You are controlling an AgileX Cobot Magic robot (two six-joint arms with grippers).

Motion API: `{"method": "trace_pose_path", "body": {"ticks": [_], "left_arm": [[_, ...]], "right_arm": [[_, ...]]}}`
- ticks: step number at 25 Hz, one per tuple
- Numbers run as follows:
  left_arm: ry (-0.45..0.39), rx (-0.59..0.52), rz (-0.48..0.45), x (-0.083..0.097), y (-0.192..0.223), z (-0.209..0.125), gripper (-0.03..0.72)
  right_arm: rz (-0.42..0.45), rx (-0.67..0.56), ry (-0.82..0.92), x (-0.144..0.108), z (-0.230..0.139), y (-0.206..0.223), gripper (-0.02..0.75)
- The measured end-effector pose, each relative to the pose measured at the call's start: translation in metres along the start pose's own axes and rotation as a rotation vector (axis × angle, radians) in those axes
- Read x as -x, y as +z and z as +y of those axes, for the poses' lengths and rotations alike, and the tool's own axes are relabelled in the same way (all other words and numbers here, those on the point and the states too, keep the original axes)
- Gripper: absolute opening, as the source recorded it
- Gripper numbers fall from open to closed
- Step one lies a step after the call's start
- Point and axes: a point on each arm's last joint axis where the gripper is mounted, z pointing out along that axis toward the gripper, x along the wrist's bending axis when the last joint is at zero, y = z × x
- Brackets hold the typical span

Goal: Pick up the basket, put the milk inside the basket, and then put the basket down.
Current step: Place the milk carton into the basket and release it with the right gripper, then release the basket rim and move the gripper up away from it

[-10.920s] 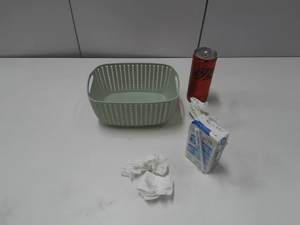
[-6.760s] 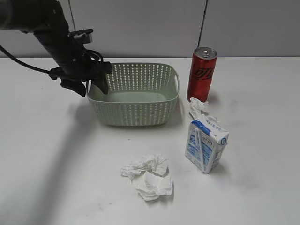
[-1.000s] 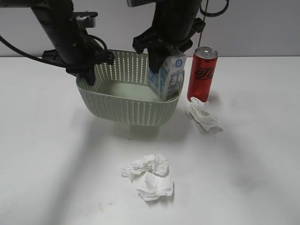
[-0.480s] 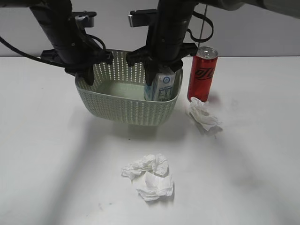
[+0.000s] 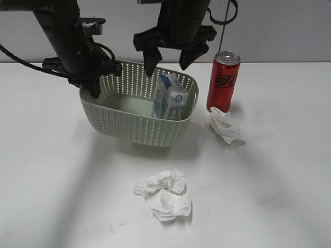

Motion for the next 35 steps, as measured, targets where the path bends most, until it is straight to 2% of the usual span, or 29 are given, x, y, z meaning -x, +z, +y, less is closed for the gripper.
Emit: {"method": "trace_pose_path", "body": {"ticks": [4,10,17,20,25,32,35], "left_arm": [[-0.06,-0.033,-0.043,-0.007,-0.001,-0.001,0.0],[-0.092,-0.055,-0.056,-0.013,-0.003,-0.001,0.0],[-0.115,-0.094,-0.095,-0.009,-0.004,-0.004,0.0],[-0.113,-0.099,-0.097,-0.009,-0.007,-0.005,0.0],[-0.132,-0.091,-0.126,-0.008,-0.013,-0.005,0.0],[-0.146,-0.091,-0.138,-0.01,-0.014,-0.004,0.0],[-0.147,-0.086,-0.139,-0.01,-0.014,-0.004,0.0]], "right_arm": [[0.011,0.077,-0.012,0.009,0.004,-0.042,0.643],[-0.007,0.184,0.02,0.062,0.001,-0.103,0.627],[-0.095,0.146,0.195,0.146,-0.029,-0.122,0.608],[-0.122,0.114,0.24,0.165,-0.051,-0.129,0.599],[-0.166,0.058,0.239,0.164,-0.097,-0.146,0.594],[-0.165,0.034,0.239,0.135,-0.192,-0.172,0.594],[-0.171,0.08,0.235,0.123,-0.235,-0.177,0.594]]}}
